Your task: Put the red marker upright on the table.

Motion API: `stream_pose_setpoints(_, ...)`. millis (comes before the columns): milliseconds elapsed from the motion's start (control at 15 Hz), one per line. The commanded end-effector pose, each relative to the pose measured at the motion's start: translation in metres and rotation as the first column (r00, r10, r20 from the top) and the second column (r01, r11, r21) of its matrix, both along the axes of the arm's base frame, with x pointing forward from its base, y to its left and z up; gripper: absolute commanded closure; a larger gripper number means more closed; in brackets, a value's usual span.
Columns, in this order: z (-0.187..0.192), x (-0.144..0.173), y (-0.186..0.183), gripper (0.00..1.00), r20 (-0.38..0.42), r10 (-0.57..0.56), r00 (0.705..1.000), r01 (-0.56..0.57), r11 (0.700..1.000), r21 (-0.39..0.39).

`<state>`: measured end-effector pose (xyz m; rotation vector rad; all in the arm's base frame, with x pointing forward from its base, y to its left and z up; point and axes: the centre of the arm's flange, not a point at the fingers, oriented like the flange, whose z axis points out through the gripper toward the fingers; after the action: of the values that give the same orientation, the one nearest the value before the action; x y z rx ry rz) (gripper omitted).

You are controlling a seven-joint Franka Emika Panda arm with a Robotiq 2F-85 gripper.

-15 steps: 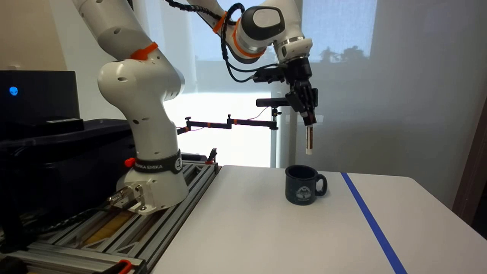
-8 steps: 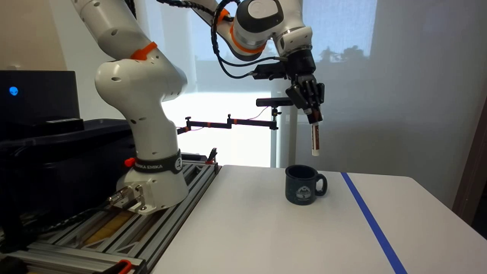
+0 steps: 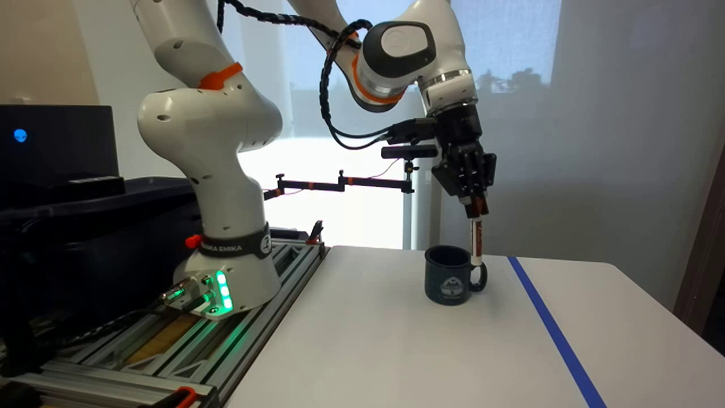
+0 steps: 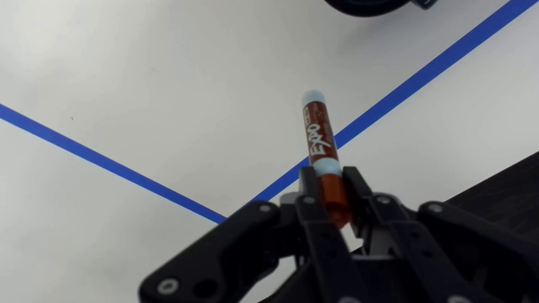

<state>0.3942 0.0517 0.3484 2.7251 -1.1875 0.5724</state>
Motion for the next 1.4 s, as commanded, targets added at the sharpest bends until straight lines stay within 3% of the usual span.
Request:
stream_pose_setpoints(0, -0.042, -0.013, -0.007, 0.95, 0.0, -0.021, 1.0, 0.021, 1.0, 0.018)
stream_pose_setpoints(733, -0.101, -0.012, -0.024, 0.95, -0.043, 0.006, 0.999, -0.004, 0.999, 0.046)
stream_pose_setpoints(1333, -0.123, -0.018, -0.027, 0.95, -0.057, 0.067, 0.996, -0.063, 0.996, 0.055)
